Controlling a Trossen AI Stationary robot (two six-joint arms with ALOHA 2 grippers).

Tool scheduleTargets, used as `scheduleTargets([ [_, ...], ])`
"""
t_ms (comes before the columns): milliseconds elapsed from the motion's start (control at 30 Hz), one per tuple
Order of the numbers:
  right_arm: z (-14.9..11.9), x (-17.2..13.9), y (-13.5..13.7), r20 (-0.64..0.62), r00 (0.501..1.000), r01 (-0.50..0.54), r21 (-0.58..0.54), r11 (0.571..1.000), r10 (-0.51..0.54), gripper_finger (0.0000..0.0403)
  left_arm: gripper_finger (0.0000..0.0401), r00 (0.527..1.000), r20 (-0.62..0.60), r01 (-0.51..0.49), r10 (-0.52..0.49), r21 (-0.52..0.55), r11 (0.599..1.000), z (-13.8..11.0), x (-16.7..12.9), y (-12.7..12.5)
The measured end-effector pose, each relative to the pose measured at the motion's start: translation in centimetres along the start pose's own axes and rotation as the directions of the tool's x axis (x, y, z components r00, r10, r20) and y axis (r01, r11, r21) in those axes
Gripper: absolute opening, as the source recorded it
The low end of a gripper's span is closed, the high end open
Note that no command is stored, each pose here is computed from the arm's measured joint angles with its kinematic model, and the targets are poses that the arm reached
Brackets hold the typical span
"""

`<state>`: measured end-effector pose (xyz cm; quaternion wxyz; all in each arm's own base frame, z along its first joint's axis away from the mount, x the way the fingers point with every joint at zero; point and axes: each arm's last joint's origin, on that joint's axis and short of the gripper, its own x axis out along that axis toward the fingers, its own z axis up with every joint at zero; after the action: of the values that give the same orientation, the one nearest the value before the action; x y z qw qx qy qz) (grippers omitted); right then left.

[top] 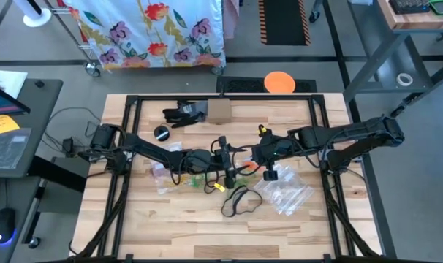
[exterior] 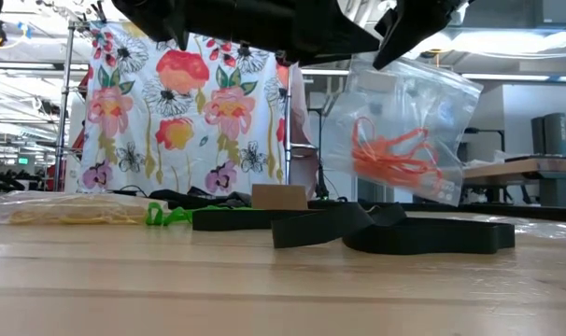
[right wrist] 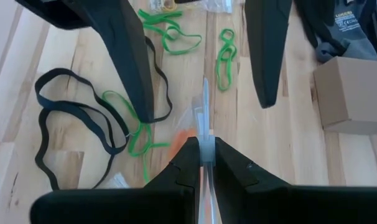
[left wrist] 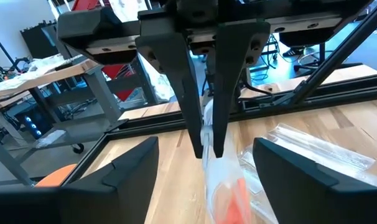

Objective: Sort rubber bands
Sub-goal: Close the transparent zip bag

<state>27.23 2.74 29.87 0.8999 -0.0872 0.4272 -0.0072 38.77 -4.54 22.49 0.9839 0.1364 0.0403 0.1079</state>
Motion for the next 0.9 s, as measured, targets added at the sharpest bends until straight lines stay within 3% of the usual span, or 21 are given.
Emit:
scheduleTargets([
  [333, 0.43, -0.01, -0.02, 0.045, 0.999, 0.002, -0.011, 1.0, -0.002, 0.0024, 0.0158, 1.0, 0.0, 0.0, 0.0, -0.008, 1.0, 0.01, 0.0, 0.0],
  [567, 0.41, -0.01, -0.01, 0.042, 0.999, -0.004, -0.012, 1.0, 0.004, 0.0024, 0.0015, 1.0, 0.001, 0.004, -0.004, 0.018, 1.0, 0.01, -0.02, -0.06],
  [900, 0.29, 0.0, -0.03, 0.03, 1.0, -0.003, -0.013, 1.0, 0.004, 0.0025, 0.0001, 1.0, 0.005, 0.016, -0.016, 0.018, 1.0, 0.11, -0.02, -0.16],
])
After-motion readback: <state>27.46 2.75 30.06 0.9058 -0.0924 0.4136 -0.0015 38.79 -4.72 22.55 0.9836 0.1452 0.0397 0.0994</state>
